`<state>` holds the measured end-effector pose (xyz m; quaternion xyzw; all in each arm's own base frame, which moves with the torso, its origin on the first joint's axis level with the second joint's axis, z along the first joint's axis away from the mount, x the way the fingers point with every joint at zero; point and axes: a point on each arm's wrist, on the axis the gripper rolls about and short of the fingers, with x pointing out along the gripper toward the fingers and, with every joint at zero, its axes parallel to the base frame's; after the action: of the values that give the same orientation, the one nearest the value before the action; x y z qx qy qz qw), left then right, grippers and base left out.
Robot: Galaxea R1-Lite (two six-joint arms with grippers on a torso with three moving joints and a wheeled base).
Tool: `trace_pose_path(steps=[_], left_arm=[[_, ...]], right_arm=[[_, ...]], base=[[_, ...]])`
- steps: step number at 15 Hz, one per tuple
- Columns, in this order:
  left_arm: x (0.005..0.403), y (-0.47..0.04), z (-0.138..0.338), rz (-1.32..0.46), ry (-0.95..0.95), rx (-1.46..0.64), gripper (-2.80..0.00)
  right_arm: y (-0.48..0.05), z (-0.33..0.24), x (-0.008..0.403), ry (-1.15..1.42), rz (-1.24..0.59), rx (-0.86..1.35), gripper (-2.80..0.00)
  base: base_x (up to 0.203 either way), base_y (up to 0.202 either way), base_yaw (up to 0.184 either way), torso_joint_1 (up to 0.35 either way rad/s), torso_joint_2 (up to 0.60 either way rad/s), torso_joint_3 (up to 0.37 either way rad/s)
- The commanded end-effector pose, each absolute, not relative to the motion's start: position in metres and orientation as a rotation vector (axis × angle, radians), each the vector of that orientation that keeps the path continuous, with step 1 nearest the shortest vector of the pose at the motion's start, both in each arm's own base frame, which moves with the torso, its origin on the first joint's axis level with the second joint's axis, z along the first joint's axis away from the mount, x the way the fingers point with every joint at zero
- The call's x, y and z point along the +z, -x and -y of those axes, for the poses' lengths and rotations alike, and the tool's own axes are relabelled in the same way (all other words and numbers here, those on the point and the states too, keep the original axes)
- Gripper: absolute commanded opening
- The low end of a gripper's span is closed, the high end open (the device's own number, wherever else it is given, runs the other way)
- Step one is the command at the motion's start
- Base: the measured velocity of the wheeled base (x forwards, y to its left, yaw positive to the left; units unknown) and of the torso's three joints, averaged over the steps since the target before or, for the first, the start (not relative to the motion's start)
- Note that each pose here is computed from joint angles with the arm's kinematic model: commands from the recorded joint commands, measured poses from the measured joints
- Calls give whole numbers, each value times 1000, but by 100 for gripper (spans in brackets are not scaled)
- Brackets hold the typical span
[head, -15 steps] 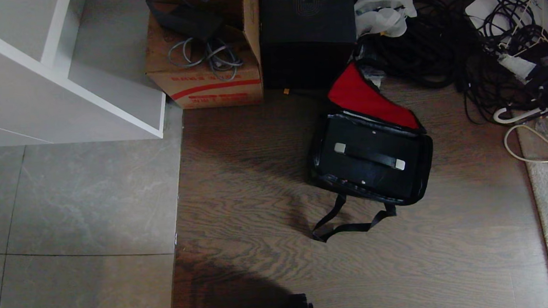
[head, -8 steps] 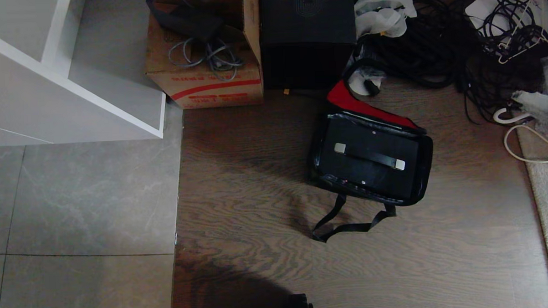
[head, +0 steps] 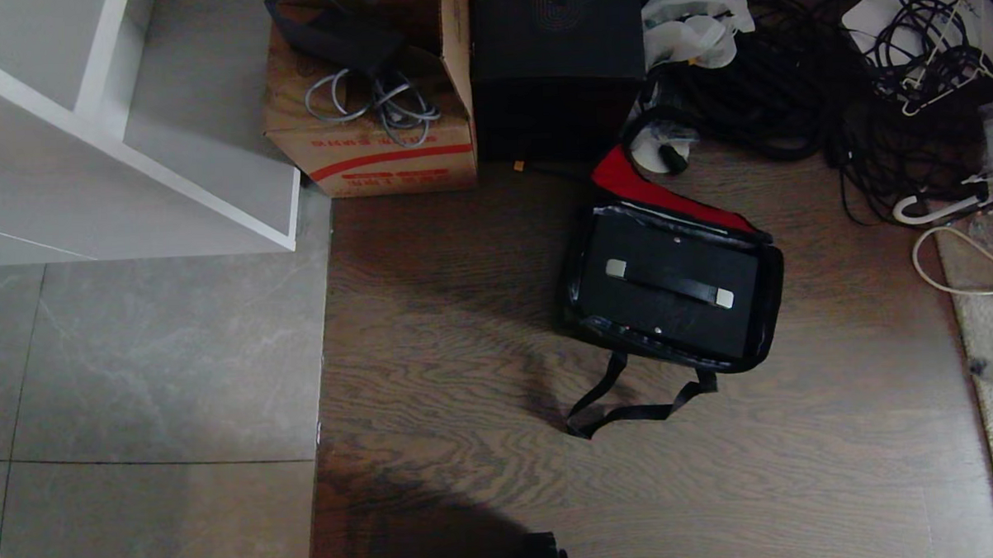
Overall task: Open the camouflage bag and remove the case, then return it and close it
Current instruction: Grip the handle
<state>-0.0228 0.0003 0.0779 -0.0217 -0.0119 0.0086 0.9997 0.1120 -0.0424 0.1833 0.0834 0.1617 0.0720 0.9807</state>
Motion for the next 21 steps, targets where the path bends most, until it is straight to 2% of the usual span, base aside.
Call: trace_pose_path(steps=[1,4,6,10,14,16,21], left_arm=[[75,22,0,15,45,18,-280],[75,22,0,13,45,18,-280],[75,22,0,16,45,18,-280],[75,22,0,15,45,18,-280],[75,22,0,14,44,18,-280],[75,22,0,15,45,18,-280],[75,22,0,16,45,18,-280]], right_arm=[[-49,8,162,-71,-389,88,-280],[-10,-4,127,-30,-398,118,-280],[2,-2,102,-60,-418,65,-280],[18,0,84,9,-304,58,-280],[22,0,79,14,-229,42,-280],[30,0,77,11,-131,39,-280],[30,0,77,-22,-126,26,-280]], base=[[0,0,0,0,0,0],[0,0,0,0,0,0],[0,0,0,0,0,0],[0,0,0,0,0,0],[0,0,0,0,0,0],[0,0,0,0,0,0],[0,0,0,0,0,0]])
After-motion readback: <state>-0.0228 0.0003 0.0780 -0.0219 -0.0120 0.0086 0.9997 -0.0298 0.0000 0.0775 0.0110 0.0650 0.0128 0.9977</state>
